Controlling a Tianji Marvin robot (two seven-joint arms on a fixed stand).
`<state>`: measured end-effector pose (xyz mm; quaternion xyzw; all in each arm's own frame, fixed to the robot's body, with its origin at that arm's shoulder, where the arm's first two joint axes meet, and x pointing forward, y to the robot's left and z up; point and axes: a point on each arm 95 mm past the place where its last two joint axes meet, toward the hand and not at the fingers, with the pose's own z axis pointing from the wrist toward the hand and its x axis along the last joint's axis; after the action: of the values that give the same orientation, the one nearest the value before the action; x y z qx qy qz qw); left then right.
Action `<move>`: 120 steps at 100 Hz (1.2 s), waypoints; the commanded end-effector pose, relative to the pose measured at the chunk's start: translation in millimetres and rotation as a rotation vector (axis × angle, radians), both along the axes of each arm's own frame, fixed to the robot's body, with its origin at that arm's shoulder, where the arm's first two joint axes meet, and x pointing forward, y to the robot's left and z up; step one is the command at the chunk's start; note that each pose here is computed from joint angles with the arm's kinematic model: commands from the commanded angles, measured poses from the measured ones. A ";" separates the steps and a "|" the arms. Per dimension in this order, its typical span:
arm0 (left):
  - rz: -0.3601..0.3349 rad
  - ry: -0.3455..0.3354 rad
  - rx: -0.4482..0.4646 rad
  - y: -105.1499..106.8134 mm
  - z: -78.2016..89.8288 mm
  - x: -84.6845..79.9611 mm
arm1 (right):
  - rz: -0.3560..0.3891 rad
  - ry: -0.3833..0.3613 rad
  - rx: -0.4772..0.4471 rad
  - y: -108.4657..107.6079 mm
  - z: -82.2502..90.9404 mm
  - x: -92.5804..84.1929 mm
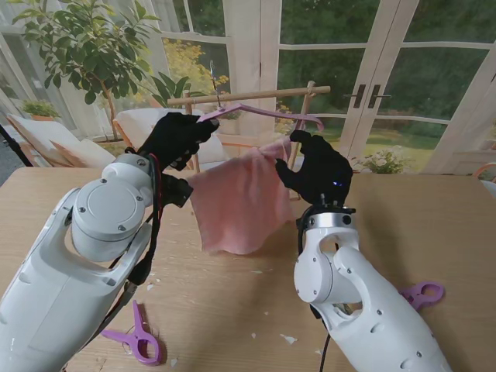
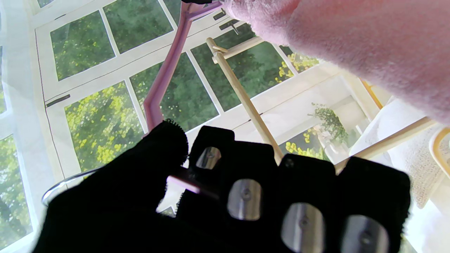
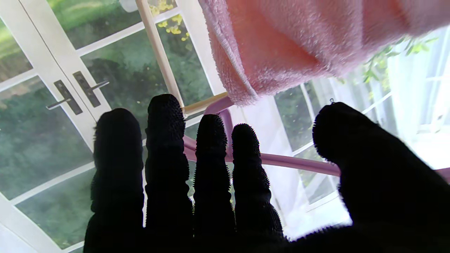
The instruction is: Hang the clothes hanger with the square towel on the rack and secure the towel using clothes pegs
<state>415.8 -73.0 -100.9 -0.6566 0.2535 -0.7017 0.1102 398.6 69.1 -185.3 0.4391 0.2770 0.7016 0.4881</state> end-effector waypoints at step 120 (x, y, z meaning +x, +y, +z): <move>-0.057 -0.004 0.027 -4.3 -7.0 0.5 | -0.307 0.538 -0.395 -193.3 -97.4 -119.1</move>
<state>417.0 -74.3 -110.8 -0.6498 0.2762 -0.6999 0.1077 285.2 -116.0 -265.7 0.5259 0.4406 0.4383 0.5808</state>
